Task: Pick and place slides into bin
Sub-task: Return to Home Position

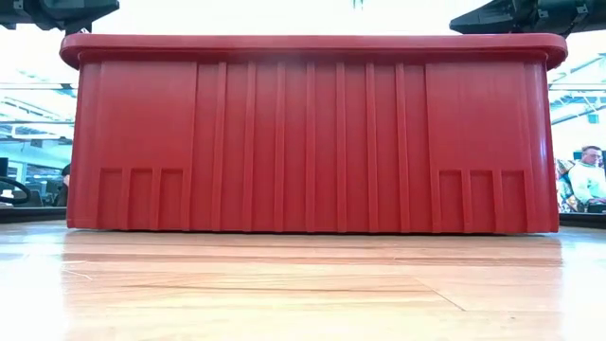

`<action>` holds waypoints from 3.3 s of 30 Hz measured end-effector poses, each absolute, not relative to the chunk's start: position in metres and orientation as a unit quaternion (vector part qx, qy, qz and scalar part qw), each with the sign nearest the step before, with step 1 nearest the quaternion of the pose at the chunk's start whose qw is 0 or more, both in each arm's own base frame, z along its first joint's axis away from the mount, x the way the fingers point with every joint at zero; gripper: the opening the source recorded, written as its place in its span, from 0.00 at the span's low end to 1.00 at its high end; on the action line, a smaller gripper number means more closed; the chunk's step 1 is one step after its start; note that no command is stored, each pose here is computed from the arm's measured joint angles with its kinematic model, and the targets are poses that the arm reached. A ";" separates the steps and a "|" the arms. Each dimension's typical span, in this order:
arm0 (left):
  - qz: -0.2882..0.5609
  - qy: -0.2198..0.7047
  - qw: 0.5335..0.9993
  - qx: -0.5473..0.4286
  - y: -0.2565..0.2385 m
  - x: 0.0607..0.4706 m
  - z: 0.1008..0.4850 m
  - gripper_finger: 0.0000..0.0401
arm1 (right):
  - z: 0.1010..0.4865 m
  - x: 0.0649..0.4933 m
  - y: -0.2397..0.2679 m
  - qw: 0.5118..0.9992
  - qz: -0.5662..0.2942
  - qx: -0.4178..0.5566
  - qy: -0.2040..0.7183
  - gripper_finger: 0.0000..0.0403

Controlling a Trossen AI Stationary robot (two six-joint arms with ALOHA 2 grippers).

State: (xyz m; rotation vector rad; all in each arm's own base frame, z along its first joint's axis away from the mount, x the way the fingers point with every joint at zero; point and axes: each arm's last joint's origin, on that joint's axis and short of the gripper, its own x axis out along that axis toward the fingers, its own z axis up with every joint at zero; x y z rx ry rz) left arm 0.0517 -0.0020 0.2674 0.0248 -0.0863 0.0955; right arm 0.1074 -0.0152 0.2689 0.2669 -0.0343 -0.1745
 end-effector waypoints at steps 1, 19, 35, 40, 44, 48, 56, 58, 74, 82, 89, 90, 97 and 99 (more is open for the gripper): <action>0.048 -0.043 0.998 0.012 -0.002 0.052 0.267 0.04 | 0.269 0.107 -0.015 0.987 -0.087 0.133 -0.017 0.00; 0.048 -0.043 0.998 0.013 -0.002 0.052 0.267 0.02 | 0.269 0.107 -0.015 0.987 -0.087 0.133 -0.017 0.00; 0.048 -0.043 0.998 0.013 -0.002 0.052 0.267 0.07 | 0.269 0.107 -0.015 0.987 -0.087 0.133 -0.017 0.00; 0.048 -0.043 0.998 0.013 -0.002 0.052 0.267 0.04 | 0.269 0.107 -0.015 0.987 -0.087 0.133 -0.017 0.00; 0.048 -0.043 0.998 0.013 -0.002 0.052 0.267 0.01 | 0.269 0.107 -0.015 0.987 -0.087 0.133 -0.017 0.00; 0.048 -0.043 0.998 0.013 -0.002 0.052 0.267 0.02 | 0.269 0.107 -0.015 0.987 -0.087 0.133 -0.017 0.00; 0.048 -0.043 0.998 0.013 -0.002 0.052 0.267 0.07 | 0.269 0.107 -0.015 0.987 -0.087 0.133 -0.017 0.00; 0.048 -0.043 0.998 0.013 -0.002 0.052 0.267 0.08 | 0.269 0.107 -0.015 0.987 -0.087 0.133 -0.017 0.00; 0.047 -0.043 0.998 0.013 -0.002 0.052 0.267 0.08 | 0.269 0.107 -0.015 0.987 -0.088 0.133 -0.017 0.00; 0.047 -0.043 0.998 0.013 -0.002 0.052 0.267 0.08 | 0.269 0.107 -0.015 0.987 -0.087 0.133 -0.017 0.00; 0.047 -0.043 0.998 0.013 -0.002 0.052 0.267 0.08 | 0.269 0.107 -0.015 0.987 -0.087 0.133 -0.017 0.00; 0.047 -0.043 0.998 0.013 -0.002 0.052 0.267 0.08 | 0.269 0.107 -0.015 0.987 -0.088 0.133 -0.017 0.00; 0.047 -0.043 0.998 0.013 -0.002 0.052 0.267 0.08 | 0.269 0.107 -0.015 0.987 -0.088 0.133 -0.017 0.00; 0.047 -0.043 0.998 0.013 -0.002 0.052 0.267 0.08 | 0.269 0.107 -0.015 0.987 -0.087 0.133 -0.017 0.00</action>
